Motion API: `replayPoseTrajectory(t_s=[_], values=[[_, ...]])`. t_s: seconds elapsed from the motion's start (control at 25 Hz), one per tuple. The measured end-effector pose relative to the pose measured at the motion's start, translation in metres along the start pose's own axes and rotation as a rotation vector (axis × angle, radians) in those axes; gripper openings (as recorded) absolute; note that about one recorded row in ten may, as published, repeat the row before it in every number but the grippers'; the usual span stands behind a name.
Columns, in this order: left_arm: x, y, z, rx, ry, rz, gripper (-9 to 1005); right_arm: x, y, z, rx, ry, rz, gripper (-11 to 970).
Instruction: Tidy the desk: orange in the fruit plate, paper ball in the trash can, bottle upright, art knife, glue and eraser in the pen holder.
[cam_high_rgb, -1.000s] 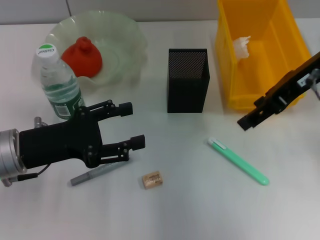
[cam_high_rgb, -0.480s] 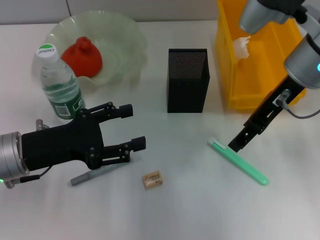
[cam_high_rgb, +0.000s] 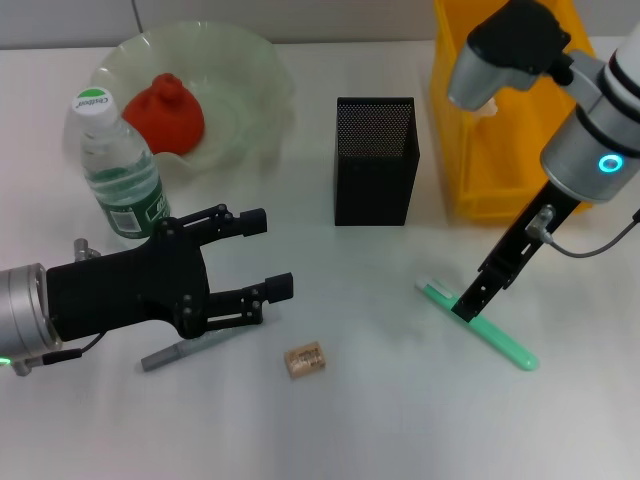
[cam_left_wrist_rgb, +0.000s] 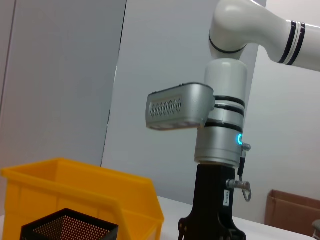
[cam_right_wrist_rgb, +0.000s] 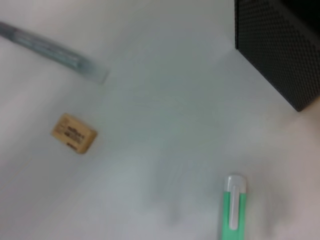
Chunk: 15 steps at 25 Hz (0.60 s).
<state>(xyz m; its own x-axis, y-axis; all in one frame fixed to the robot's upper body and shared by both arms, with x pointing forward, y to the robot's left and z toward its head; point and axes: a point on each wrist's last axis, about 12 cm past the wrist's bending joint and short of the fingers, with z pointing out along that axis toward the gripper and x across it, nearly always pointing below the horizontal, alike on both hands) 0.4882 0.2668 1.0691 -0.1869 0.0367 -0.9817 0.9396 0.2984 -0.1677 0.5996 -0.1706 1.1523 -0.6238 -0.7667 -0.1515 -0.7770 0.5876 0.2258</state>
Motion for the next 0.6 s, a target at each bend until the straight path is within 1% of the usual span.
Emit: replayPoseTrajectory(t_s=[0.12,0.6], values=[[-0.0001,0.0001,0.0004,-0.002,-0.002,0.000,804,-0.0007,0.0007,0.0059,0.009,0.015,-0.007,681],[0.0029,-0.0005,0.0011,-0.007,-0.007,-0.009,804,-0.0036,0.0006,0.0095,0.021,0.013,-0.012,677]])
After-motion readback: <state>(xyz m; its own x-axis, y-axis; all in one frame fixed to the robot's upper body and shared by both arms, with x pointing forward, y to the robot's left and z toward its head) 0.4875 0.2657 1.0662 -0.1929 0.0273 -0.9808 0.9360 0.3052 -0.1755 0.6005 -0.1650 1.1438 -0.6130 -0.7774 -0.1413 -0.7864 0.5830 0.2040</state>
